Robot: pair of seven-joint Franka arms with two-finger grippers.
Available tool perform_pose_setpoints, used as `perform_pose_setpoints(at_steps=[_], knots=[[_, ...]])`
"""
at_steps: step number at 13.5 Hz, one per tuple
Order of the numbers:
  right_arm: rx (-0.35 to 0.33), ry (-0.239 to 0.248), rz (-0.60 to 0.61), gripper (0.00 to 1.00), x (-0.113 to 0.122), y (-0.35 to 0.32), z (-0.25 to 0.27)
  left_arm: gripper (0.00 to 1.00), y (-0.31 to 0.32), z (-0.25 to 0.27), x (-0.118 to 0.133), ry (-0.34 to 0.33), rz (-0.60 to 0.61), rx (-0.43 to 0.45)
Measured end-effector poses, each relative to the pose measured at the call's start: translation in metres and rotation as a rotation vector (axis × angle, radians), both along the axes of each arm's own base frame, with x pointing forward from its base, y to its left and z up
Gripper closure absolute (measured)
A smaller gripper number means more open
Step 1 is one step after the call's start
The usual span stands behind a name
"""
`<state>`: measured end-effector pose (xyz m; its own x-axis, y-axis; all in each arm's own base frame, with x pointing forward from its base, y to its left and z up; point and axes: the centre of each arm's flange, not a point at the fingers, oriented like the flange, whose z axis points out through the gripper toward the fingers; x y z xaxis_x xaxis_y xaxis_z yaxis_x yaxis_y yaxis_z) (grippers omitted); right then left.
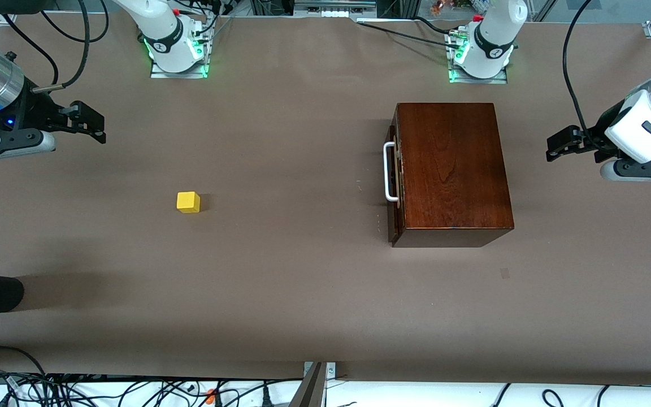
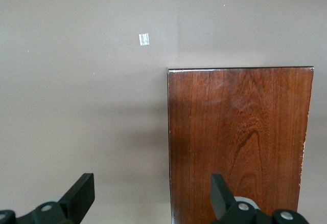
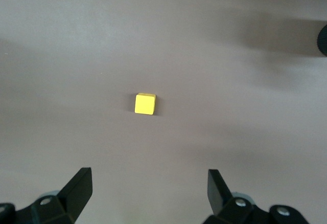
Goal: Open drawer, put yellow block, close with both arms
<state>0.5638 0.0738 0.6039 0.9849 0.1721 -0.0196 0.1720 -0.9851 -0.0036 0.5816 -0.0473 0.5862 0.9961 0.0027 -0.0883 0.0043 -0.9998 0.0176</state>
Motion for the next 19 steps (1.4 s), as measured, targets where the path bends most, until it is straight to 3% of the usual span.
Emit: perform_pose_setpoints(at_steps=[8, 12, 15, 19], knots=[[0.0, 0.0, 0.001, 0.0, 0.0, 0.001, 0.0, 0.0, -0.002, -0.001, 0.0, 0.004, -0.003, 0.0], [0.001, 0.0, 0.003, 0.0, 0.0, 0.002, 0.0, 0.0, -0.018, -0.016, 0.001, 0.048, -0.033, 0.001], [0.001, 0.0, 0.004, 0.0, 0.0, 0.002, 0.0, 0.0, -0.055, -0.025, -0.005, 0.087, -0.099, 0.004], [0.001, 0.003, 0.004, 0.0, -0.001, 0.002, 0.0, 0.0, -0.155, -0.037, -0.028, 0.12, -0.203, 0.009]])
